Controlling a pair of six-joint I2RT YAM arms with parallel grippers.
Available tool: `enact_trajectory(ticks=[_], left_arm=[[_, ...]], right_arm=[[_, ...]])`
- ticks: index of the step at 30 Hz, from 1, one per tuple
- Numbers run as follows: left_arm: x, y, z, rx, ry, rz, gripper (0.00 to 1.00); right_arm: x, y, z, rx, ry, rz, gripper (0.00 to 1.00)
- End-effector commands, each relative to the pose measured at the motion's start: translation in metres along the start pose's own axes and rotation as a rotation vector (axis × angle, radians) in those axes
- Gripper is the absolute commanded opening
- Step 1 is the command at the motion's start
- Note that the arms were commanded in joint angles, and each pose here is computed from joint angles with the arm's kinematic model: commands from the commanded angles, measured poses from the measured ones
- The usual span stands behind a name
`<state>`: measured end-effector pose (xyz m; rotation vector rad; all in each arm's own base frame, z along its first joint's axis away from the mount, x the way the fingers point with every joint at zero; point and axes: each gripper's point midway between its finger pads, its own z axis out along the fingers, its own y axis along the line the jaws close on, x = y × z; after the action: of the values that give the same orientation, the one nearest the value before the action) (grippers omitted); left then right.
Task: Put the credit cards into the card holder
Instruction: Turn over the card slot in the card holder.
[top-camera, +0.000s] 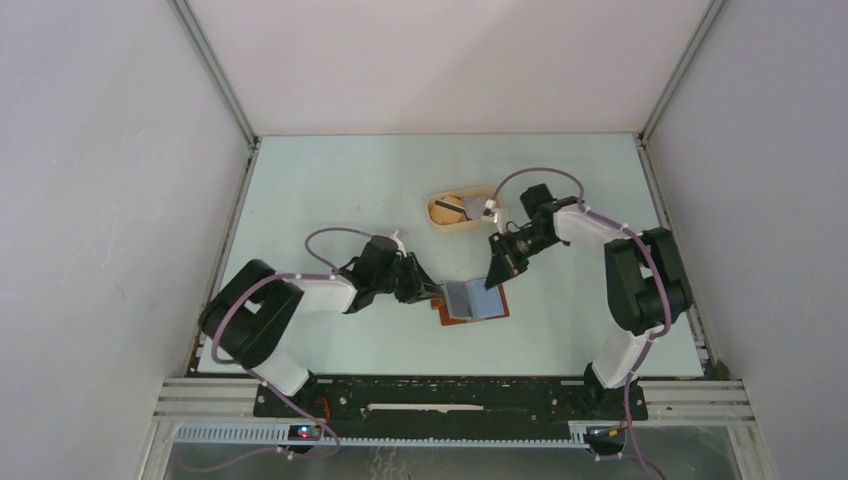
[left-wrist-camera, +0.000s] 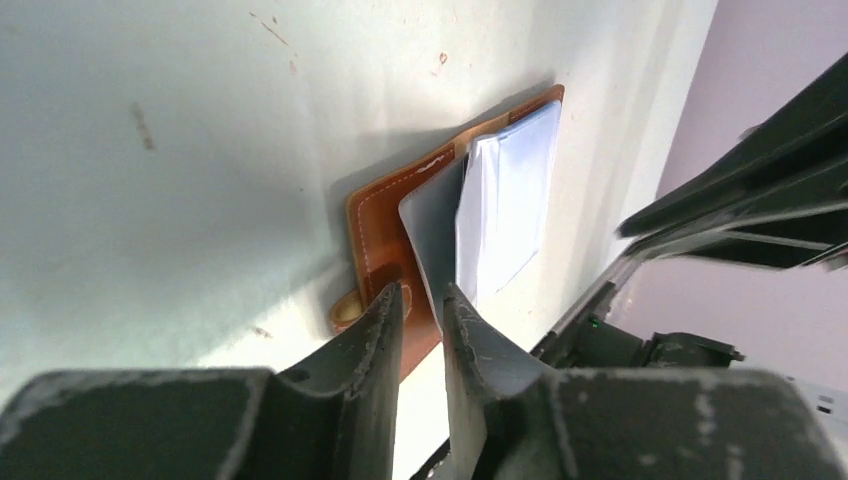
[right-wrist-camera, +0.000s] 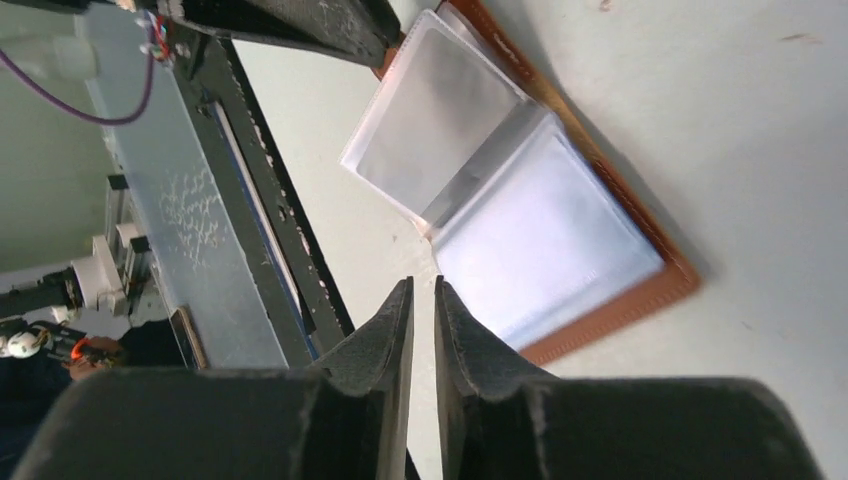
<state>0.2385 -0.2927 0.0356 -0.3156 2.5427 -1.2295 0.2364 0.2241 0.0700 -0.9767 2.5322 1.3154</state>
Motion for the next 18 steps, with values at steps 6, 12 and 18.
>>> enact_trajectory(ticks=[6,12,18], left_arm=[[-0.06,-0.023,-0.058,-0.128,-0.277,0.313,0.3],[-0.103,-0.063,-0.125,-0.165,-0.544,0.508,0.34],[-0.144,-0.08,-0.214,-0.261,-0.918,0.545,0.96]], right_arm=[[-0.039,0.022,-0.092,0.086,-0.239,-0.226,0.25],[-0.099,0.046,-0.162,0.305,-0.342,-0.445,0.36],[-0.16,0.065,-0.194,0.341,-0.442,-0.59,0.9]])
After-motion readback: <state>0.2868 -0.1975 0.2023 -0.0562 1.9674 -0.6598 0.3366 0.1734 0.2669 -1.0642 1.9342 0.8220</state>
